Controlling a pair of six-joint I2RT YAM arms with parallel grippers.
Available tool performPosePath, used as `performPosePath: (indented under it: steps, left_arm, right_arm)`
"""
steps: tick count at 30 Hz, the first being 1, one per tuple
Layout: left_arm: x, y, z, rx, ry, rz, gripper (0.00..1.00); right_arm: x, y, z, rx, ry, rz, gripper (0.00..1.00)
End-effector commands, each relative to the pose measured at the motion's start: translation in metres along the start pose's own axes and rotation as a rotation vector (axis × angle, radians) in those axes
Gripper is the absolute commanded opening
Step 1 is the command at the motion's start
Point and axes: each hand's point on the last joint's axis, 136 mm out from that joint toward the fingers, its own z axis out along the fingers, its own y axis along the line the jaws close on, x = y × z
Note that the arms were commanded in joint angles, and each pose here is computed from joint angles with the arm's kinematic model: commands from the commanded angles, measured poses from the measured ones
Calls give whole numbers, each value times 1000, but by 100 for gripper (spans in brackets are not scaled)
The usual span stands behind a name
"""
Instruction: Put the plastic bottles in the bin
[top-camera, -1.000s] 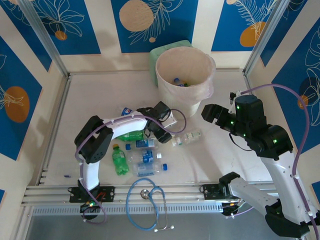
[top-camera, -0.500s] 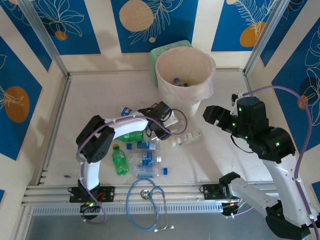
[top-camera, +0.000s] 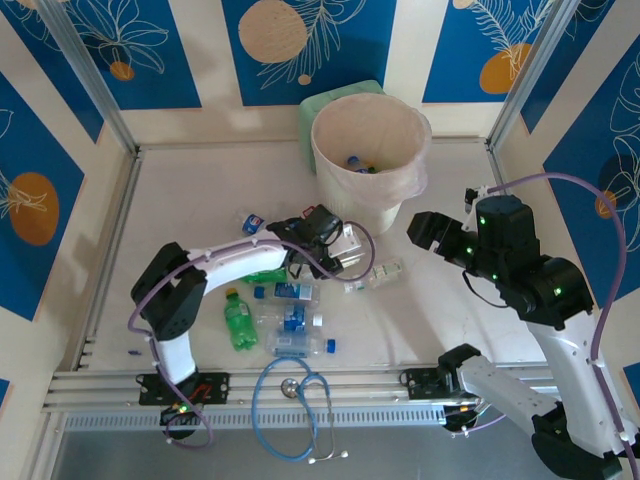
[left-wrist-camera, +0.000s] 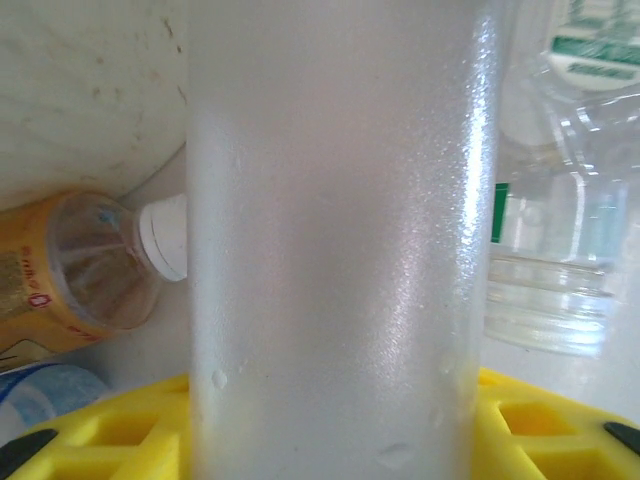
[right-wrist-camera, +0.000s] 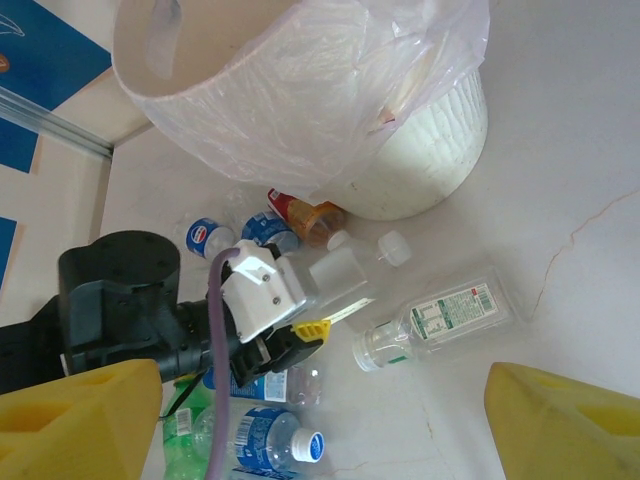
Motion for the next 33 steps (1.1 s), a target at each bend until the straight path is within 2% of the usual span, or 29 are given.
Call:
performPosePath:
  steps: [1,5,13,16,21,26,33]
  left_arm:
    - [-9,-9,-25,-13,-26,85,48]
    - [-23,-20,-60,-12,-74,103,47]
    - [-69,-12,-152,-25,-258,-7,51]
    - [-90,-7,-187,-30,-348,-44,52]
    - [-126,18,-239,-117,-506,-158,57]
    - [-168,37,-259,-137,-589,-241,60]
    - [-223,81,-259,-242,-638,-342,60]
  right_arm:
    - [-3,-5,-7,10,-38,21,84]
    - [-9,-10,-14,26,-70,36,84]
    - [-25,-31,-33,108,-171,89,84]
    - [-23,-39,-30,136,-164,116,84]
    - [-10,-50,-14,162,-118,153,84]
    - [6,-55,2,156,-72,183,84]
    - [15,-55,10,140,-33,187,84]
